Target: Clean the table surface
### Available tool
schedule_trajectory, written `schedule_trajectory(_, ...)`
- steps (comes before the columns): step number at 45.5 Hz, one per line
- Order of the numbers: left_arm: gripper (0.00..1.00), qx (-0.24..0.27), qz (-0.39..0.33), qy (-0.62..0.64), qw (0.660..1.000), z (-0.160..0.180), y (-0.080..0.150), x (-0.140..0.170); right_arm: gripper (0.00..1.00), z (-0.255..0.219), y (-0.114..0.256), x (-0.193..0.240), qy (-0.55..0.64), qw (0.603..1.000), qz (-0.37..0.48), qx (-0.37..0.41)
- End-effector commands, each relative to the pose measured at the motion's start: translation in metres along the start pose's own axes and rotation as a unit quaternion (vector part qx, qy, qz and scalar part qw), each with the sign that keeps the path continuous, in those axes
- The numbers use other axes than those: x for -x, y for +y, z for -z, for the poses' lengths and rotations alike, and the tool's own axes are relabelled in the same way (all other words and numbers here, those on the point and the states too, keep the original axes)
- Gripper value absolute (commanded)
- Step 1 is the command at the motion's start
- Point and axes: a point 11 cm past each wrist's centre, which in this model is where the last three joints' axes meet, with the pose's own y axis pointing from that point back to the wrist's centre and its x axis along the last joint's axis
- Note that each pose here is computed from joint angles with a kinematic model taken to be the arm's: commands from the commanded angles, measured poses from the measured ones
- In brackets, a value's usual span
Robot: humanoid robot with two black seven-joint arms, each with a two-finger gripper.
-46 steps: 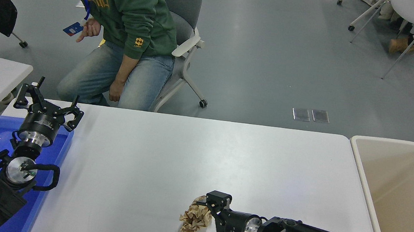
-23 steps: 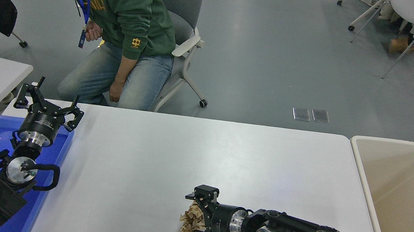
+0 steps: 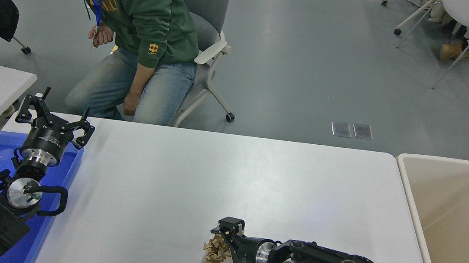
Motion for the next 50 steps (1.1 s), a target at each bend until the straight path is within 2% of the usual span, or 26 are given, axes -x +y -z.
schedule_trajectory(1,1.0,0.0,0.0,0.0,1.0,0.0,0.0,0.0,0.93,0.001,-0.003,-0.004,0.006,1.0,-0.012,0.002)
schedule_trajectory(3,1.0,0.0,0.0,0.0,1.0,0.0,0.0,0.0,0.86,0.002,-0.002,-0.004,0.007,1.0,-0.011,0.0)
schedule_trajectory(6,1.0,0.0,0.0,-0.001,1.0,-0.001,0.0,0.0,0.62,0.007,-0.002,-0.004,0.011,1.0,-0.01,-0.005)
schedule_trajectory(10,1.0,0.0,0.0,0.0,1.0,0.0,0.0,0.0,0.47,0.011,-0.002,-0.004,0.018,1.0,-0.011,-0.01)
schedule_trajectory(13,1.0,0.0,0.0,0.0,1.0,0.0,0.0,0.0,0.3,0.013,-0.001,0.0,0.03,0.999,-0.003,-0.012)
schedule_trajectory(22,1.0,0.0,0.0,0.0,1.0,0.0,0.0,0.0,0.0,0.031,0.007,0.009,0.042,0.998,0.019,-0.032)
schedule_trajectory(32,1.0,0.0,0.0,0.0,1.0,0.0,0.0,0.0,0.0,0.036,0.01,0.0,0.039,0.999,0.0,-0.037)
schedule_trajectory(50,1.0,0.0,0.0,0.0,1.0,0.0,0.0,0.0,0.0,0.052,0.05,-0.018,0.022,0.997,0.012,-0.067)
